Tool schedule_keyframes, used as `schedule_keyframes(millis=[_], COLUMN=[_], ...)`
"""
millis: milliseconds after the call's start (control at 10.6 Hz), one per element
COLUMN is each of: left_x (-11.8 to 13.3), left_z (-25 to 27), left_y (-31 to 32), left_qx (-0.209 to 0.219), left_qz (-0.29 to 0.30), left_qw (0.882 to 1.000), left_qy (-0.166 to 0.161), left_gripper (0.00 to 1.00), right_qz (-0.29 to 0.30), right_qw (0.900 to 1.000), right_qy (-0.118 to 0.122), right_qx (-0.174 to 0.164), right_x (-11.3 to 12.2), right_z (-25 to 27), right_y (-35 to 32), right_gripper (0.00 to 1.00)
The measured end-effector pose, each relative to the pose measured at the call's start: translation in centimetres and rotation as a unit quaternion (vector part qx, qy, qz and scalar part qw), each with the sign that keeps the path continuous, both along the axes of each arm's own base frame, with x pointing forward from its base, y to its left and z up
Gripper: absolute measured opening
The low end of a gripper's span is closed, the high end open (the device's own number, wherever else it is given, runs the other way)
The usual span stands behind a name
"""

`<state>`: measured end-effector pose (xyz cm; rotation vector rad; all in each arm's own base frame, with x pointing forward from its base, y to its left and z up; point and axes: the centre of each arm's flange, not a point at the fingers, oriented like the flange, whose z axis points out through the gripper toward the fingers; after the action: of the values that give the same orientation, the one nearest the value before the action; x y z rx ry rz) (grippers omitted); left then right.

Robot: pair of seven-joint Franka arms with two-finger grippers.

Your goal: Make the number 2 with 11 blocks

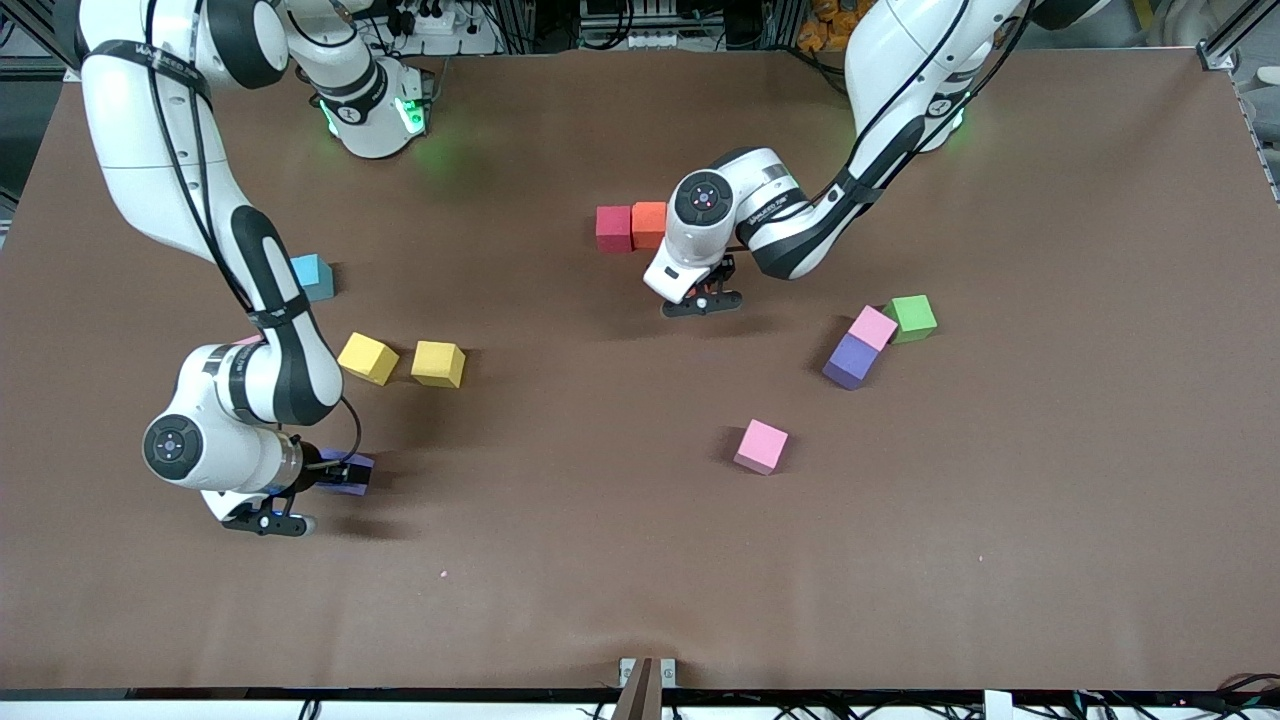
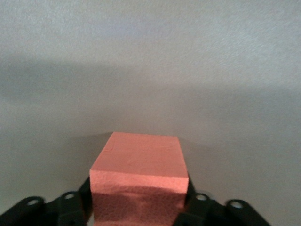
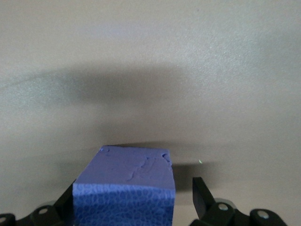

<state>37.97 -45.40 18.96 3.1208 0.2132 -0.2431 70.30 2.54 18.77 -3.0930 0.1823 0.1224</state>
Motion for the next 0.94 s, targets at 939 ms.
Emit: schedule_keyframes(millis=[939], left_x=[9.4], left_z=[11.6], left_y=[5.1], left_qx=[-0.031], left_qz=[0.074], left_qw=[0.992], left_qy=[-0.102], left_gripper=[1.0], right_qz=[0.116], right_qw=[0.993], right_qy=[-0.008], right_qx=[0.015], right_x=[0.7], right_z=[3.4], right_y=[2.2], right_gripper=[0.59])
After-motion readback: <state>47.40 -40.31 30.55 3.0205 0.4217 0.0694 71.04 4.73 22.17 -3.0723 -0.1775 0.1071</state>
